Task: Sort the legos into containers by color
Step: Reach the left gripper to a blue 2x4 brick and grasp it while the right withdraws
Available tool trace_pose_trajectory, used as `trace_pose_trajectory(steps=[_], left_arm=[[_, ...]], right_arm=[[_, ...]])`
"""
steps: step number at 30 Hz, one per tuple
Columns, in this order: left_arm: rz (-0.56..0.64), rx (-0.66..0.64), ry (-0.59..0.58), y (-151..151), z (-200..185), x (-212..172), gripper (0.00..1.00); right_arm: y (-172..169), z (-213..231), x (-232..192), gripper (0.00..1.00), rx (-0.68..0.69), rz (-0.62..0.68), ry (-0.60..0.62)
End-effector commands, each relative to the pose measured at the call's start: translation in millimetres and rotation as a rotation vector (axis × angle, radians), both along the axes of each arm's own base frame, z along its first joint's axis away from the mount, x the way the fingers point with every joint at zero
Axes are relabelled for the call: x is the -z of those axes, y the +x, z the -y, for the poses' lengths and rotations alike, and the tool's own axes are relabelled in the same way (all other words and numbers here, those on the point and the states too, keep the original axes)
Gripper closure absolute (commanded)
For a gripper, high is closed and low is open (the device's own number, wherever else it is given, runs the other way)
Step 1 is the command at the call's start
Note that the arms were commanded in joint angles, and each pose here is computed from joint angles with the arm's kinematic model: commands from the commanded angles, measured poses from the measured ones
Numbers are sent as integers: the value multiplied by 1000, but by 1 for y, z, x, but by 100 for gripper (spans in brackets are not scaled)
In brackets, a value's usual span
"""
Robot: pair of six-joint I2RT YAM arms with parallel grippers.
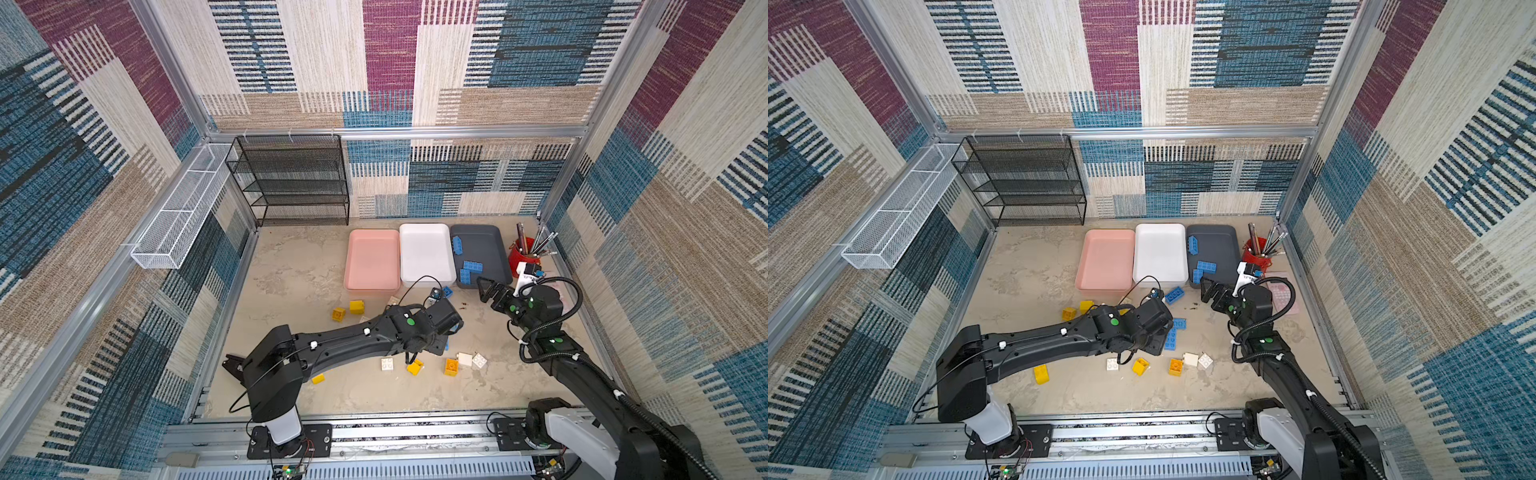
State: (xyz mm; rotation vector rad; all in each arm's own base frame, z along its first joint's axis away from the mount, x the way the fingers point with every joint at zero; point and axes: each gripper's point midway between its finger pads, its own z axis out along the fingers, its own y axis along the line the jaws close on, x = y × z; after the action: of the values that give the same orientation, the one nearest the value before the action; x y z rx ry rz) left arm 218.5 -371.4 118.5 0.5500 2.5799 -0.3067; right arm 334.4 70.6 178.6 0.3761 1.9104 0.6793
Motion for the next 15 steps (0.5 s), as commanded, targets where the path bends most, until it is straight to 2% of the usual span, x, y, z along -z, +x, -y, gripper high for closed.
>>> trace_pose_trajectory(steps=[1, 15], left_arm=[[-29, -41, -46, 5, 18, 6, 33], [-90, -27, 35, 13, 47, 58, 34]], right_arm=[[2, 13, -3, 1, 90, 10, 35], [-1, 17, -8, 1, 115, 33, 51]])
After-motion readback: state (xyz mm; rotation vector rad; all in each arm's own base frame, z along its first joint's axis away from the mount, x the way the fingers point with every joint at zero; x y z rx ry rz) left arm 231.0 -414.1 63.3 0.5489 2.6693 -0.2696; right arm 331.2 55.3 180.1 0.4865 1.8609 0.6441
